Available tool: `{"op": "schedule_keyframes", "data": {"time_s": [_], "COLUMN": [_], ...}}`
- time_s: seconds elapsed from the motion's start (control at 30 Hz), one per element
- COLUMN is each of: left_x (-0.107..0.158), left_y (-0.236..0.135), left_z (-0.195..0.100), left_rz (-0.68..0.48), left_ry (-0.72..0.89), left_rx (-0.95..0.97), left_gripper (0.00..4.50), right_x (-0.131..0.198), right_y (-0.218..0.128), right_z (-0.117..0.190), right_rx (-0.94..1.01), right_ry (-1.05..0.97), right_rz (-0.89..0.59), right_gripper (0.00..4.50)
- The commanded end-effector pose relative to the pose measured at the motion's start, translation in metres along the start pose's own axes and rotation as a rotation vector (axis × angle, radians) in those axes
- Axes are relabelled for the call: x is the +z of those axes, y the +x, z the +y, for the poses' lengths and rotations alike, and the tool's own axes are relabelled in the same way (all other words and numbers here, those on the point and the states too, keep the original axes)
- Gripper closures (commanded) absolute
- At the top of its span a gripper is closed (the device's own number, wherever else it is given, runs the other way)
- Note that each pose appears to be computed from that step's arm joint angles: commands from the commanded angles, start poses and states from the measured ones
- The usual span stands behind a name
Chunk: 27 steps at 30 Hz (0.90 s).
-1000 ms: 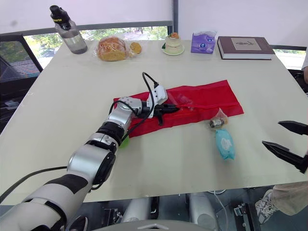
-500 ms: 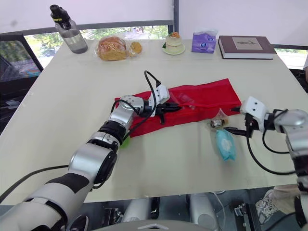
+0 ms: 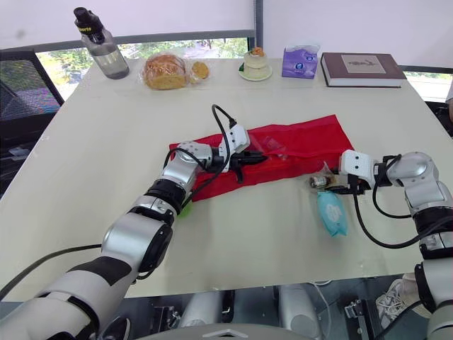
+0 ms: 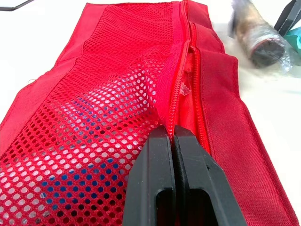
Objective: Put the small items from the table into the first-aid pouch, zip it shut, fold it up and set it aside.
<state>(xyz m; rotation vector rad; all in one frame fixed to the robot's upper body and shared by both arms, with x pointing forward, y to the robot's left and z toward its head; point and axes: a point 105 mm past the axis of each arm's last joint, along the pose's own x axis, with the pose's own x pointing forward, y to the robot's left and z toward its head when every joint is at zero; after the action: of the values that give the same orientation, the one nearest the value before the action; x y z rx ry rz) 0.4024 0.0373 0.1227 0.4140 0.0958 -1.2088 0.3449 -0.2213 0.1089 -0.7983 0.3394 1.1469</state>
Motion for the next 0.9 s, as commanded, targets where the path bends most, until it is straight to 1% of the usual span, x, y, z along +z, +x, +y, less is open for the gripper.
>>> {"op": "schedule_keyframes", "data": {"time_s": [0.03,0.1,0.2,0.27,0.3,0.4,0.53,0.7,0.8,0.87,0.9], "left_x": [0.014,0.014,0.015,0.015,0.015,0.016,0.019,0.021,0.020,0.019,0.018], "left_y": [0.000,0.000,0.001,0.002,0.003,0.005,0.005,0.006,0.006,0.007,0.009], "left_z": [0.004,0.003,0.002,0.001,0.000,-0.001,0.000,-0.002,-0.004,-0.007,-0.008], "left_rz": [-0.046,-0.049,-0.053,-0.056,-0.059,-0.063,-0.069,-0.075,-0.076,-0.077,-0.077], "left_ry": [0.027,0.026,0.024,0.023,0.020,0.018,0.020,0.026,0.025,0.022,0.017], "left_rx": [0.016,0.014,0.010,0.007,0.005,0.001,0.001,-0.012,-0.023,-0.029,-0.034], "left_gripper": [4.50,4.50,4.50,4.50,4.50,4.50,4.50,4.50,4.50,4.50,4.50], "right_x": [0.015,0.018,0.033,0.044,0.051,0.064,0.074,0.076,0.080,0.084,0.087], "right_y": [-0.011,-0.013,-0.014,-0.010,-0.003,0.019,0.039,0.054,0.062,0.070,0.077], "right_z": [-0.010,-0.011,-0.019,-0.021,-0.019,-0.007,0.001,-0.007,-0.019,-0.021,-0.022], "right_rx": [-0.062,-0.078,-0.160,-0.201,-0.229,-0.267,-0.280,-0.387,-0.483,-0.510,-0.529], "right_ry": [0.012,0.038,0.106,0.139,0.147,0.123,0.164,0.367,0.471,0.526,0.586], "right_rz": [-0.069,-0.091,-0.149,-0.179,-0.177,-0.111,-0.032,0.042,0.041,0.039,0.041], "right_gripper": [4.12,4.11,4.11,4.11,4.11,4.11,4.11,4.11,4.11,4.11,4.11]}}
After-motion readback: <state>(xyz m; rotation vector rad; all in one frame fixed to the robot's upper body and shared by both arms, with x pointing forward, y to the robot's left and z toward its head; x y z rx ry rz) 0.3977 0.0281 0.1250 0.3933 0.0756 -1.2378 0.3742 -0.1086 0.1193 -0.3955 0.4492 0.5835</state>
